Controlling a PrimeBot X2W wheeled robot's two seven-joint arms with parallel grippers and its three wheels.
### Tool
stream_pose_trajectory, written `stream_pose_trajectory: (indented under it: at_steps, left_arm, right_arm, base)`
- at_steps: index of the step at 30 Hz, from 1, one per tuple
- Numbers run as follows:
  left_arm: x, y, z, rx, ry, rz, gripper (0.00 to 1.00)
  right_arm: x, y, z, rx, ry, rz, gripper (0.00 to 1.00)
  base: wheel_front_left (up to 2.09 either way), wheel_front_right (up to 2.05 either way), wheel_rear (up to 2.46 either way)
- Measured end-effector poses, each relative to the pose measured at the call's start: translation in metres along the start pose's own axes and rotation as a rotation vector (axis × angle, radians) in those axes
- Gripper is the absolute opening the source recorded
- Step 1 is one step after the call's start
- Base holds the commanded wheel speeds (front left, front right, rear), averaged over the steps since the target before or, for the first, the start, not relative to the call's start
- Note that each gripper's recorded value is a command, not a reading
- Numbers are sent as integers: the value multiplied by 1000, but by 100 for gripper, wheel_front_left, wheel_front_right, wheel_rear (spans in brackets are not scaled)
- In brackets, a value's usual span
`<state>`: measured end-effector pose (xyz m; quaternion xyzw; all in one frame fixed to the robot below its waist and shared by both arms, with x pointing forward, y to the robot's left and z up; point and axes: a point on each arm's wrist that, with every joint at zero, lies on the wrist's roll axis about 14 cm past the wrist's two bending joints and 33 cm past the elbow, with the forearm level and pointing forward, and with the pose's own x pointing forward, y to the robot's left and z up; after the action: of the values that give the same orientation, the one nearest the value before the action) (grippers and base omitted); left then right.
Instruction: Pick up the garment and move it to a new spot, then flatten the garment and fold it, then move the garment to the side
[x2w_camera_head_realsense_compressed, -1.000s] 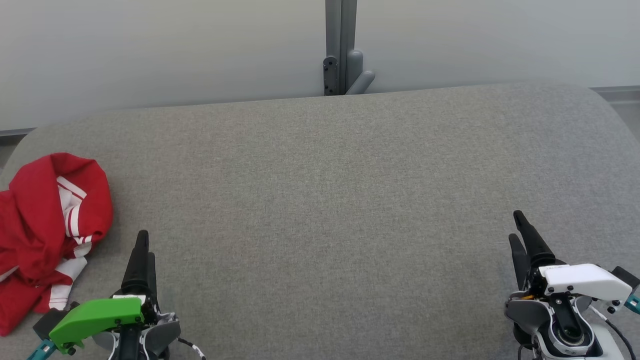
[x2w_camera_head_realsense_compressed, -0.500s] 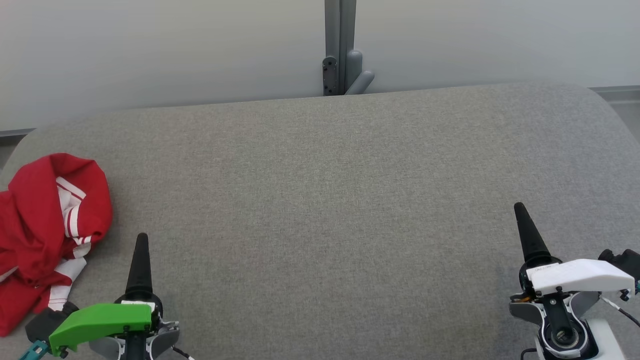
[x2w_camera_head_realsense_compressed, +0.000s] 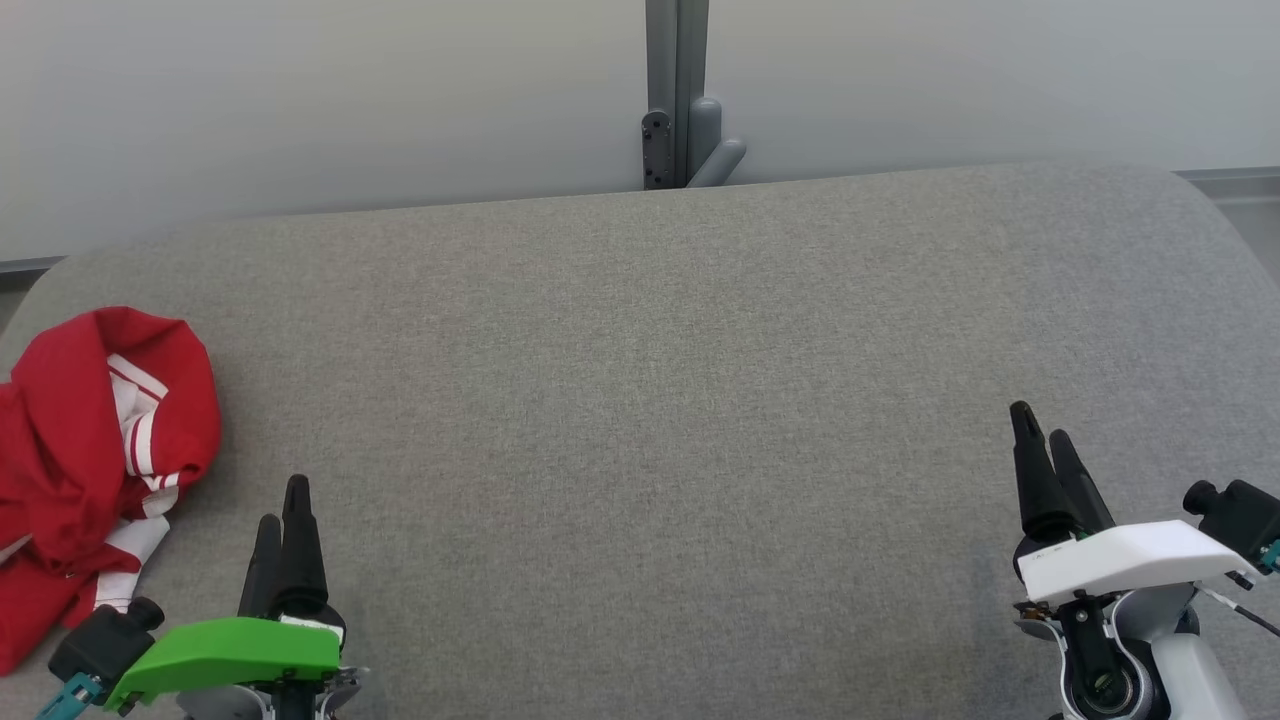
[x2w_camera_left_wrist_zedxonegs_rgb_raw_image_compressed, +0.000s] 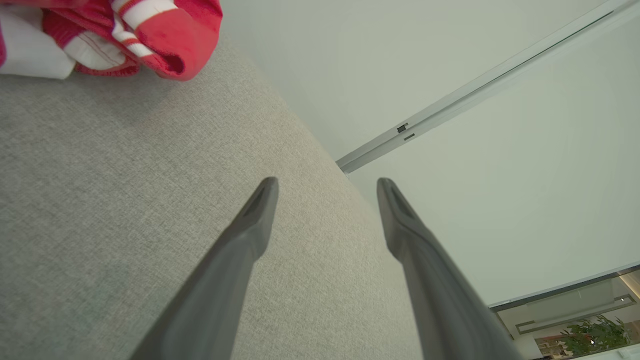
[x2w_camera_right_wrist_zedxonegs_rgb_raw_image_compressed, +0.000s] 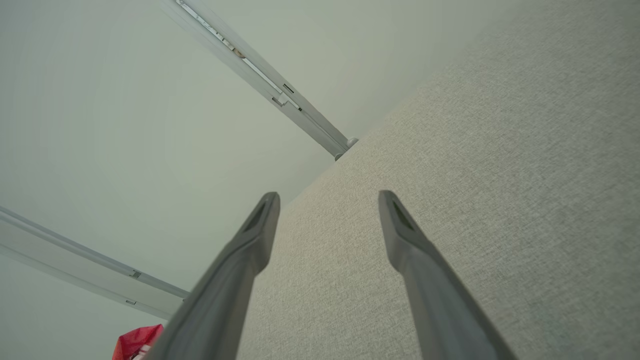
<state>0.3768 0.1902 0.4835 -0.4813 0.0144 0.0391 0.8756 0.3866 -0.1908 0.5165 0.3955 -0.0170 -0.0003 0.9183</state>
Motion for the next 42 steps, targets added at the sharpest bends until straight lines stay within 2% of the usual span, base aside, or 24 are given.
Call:
stream_pose_trajectory:
  at_steps: [28,42]
  left_arm:
    - [-16,1,6,510,-12,-57,100]
    - [-22,4,3,669,-5,-77,100]
  right_arm:
    - [-12,11,-1,-453,-12,81,100]
    - [-16,11,0,-608,-22,101,100]
  base:
    - [0,0,0]
    - [0,0,0]
